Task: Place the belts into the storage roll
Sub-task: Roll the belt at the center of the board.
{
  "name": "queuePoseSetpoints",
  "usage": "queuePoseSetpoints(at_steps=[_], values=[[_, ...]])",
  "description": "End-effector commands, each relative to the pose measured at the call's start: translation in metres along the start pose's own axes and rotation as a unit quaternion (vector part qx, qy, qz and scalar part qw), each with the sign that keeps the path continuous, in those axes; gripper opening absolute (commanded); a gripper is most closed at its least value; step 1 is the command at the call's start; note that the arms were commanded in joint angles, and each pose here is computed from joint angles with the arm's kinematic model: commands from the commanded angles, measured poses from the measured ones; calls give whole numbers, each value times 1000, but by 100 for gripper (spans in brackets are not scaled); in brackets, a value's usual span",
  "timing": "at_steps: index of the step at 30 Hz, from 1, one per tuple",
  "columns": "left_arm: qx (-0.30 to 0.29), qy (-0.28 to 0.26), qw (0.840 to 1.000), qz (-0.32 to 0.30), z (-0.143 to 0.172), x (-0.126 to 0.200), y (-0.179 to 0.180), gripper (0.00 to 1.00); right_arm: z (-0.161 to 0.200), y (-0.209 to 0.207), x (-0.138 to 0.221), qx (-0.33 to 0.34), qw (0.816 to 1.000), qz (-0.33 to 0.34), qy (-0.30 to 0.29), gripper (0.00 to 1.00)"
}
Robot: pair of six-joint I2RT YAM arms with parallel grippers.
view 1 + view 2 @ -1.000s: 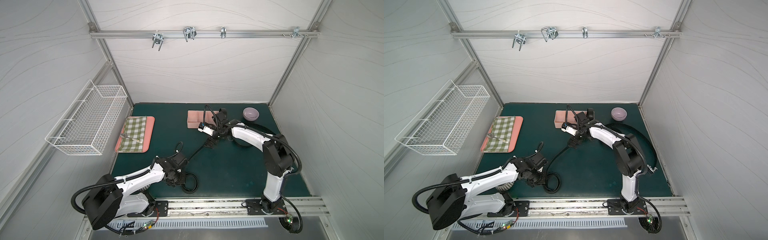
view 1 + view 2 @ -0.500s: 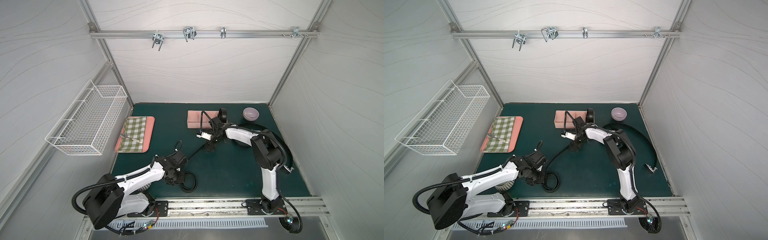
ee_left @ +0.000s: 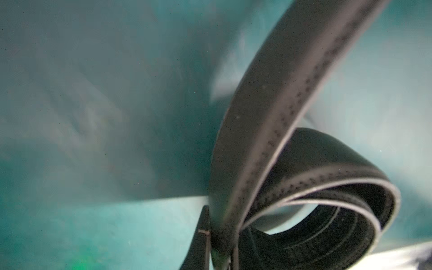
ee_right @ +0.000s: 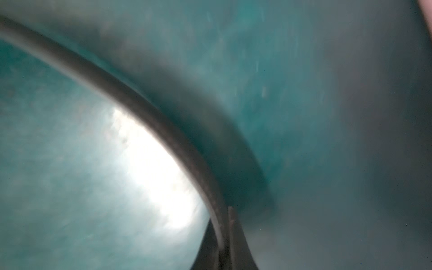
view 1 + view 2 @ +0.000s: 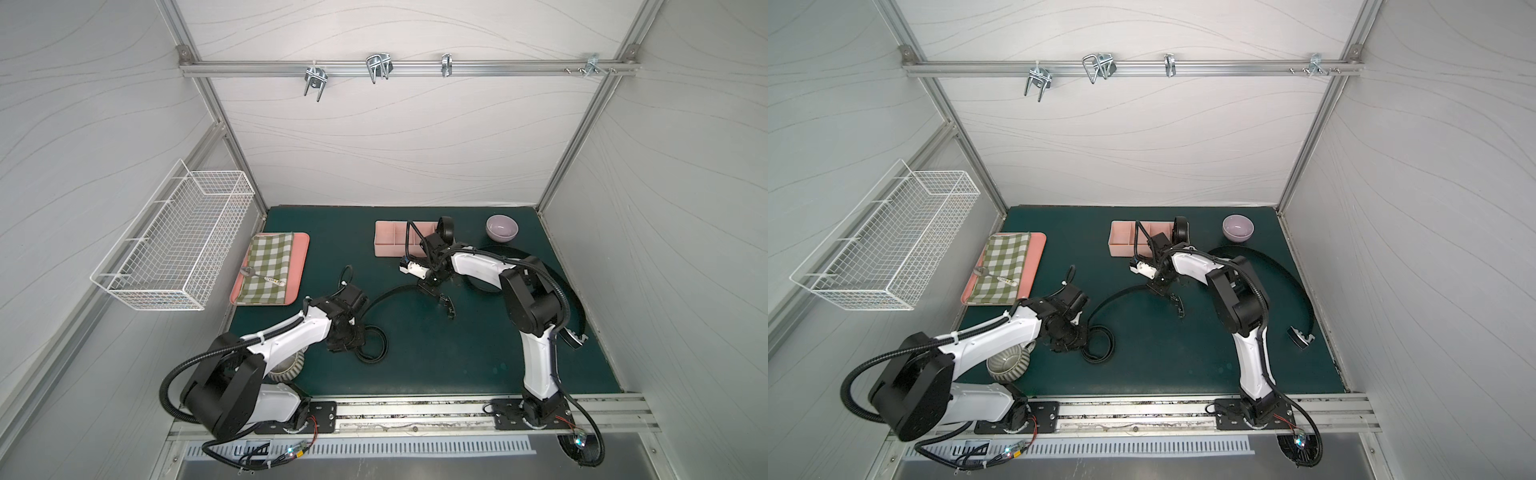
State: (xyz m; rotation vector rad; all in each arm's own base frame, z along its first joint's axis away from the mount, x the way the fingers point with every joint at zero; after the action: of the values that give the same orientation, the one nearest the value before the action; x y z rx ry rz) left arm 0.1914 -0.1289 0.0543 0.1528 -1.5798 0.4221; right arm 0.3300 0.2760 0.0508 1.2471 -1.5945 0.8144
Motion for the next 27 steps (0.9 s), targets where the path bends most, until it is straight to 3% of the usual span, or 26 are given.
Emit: queuePoseSetpoints(at_steps=[1, 7, 12, 14, 19, 21, 23, 27], values=[[-7, -50, 999, -5, -39, 1, -17, 0, 36, 49, 6, -148, 985, -45, 71, 0], [-13, -43, 999, 2, -83, -10, -60, 0, 48, 162, -6, -225, 966, -98, 76, 0], [-8, -25, 999, 28, -91, -18, -82, 0, 9, 226, 0, -297, 937, -178, -42, 0], [-6, -25, 999, 31, -91, -18, -82, 0, 9, 213, 15, -330, 925, -163, -91, 7], [-12, -27, 999, 38, -85, -11, -81, 0, 23, 169, 68, -359, 903, -136, -193, 46], [-21, -24, 999, 30, -82, -11, -80, 0, 24, 151, 83, -357, 898, -132, -220, 57], [-30, -22, 999, 20, -79, -13, -81, 0, 20, 128, 93, -360, 893, -133, -236, 60], [-35, -9, 999, 6, -75, -18, -82, 0, 1, 90, 93, -360, 886, -165, -242, 57]])
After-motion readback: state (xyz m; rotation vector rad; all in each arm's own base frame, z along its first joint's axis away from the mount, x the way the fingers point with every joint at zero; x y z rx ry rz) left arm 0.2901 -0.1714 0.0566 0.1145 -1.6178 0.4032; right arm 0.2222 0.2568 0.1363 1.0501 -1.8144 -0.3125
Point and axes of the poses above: each gripper's point midway between its finger pads, its own x axis back along the fingers, its own y axis along the line the jaws close on, z = x × y, the point moved 3 cm from there along x, back along the fingers, and after that the axes turned 13 degrees about x, right-handed, at the moved point
